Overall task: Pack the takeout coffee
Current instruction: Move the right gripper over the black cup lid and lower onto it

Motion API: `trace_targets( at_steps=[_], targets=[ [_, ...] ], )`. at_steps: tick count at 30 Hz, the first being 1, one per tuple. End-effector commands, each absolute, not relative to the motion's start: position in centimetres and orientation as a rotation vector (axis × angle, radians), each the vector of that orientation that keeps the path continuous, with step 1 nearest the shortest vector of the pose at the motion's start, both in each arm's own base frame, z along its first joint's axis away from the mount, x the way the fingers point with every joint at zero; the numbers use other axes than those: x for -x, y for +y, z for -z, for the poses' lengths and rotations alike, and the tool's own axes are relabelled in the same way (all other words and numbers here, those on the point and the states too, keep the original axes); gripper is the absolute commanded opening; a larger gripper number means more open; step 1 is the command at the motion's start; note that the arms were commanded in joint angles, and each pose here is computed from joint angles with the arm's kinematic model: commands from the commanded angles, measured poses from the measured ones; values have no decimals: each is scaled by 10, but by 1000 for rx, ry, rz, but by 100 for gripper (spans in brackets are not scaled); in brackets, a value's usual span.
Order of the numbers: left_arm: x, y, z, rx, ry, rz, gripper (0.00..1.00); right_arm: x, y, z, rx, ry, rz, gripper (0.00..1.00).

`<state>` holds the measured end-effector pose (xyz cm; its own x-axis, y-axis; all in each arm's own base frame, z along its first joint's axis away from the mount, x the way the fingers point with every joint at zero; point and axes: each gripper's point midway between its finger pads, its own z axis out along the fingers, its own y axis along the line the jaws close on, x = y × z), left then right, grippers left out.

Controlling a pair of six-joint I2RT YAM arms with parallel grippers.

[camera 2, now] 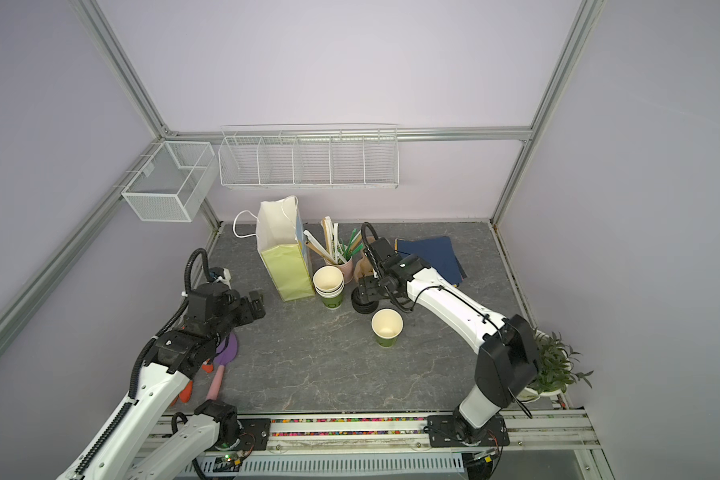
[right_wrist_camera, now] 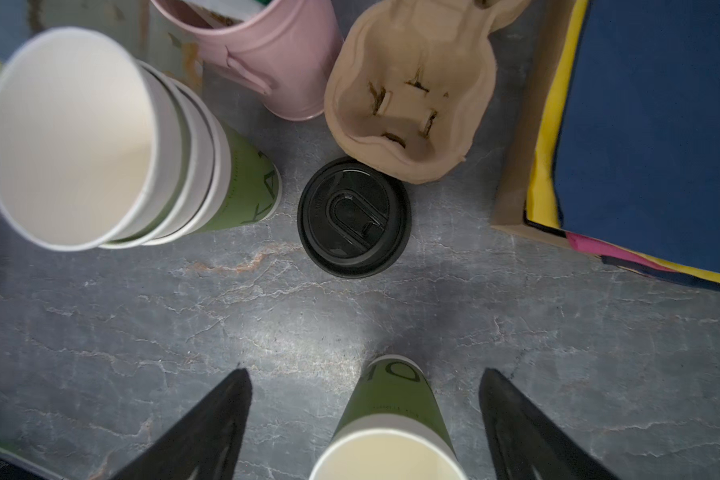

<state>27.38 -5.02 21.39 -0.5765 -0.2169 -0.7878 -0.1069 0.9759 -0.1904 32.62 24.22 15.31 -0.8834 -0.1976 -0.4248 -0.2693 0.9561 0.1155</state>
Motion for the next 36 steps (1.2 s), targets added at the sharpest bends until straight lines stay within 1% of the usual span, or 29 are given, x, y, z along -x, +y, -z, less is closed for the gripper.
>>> trace_targets(
  at_steps=[1,5,15,20,36],
  targets=[
    [-272,-48,-211,209,2204,117,99,-331,251,-145,370,2715,-210,89],
    [-273,-48,-211,207,2207,114,99,-341,263,-126,385,2741,-188,89],
    [-273,-48,-213,205,2199,117,99,-353,270,-88,402,2786,-100,87],
    [-273,-48,-212,204,2201,115,99,-357,273,-83,404,2784,-99,84],
    [-274,-48,-213,202,2199,108,99,-367,277,-69,443,2788,-40,81]
  ],
)
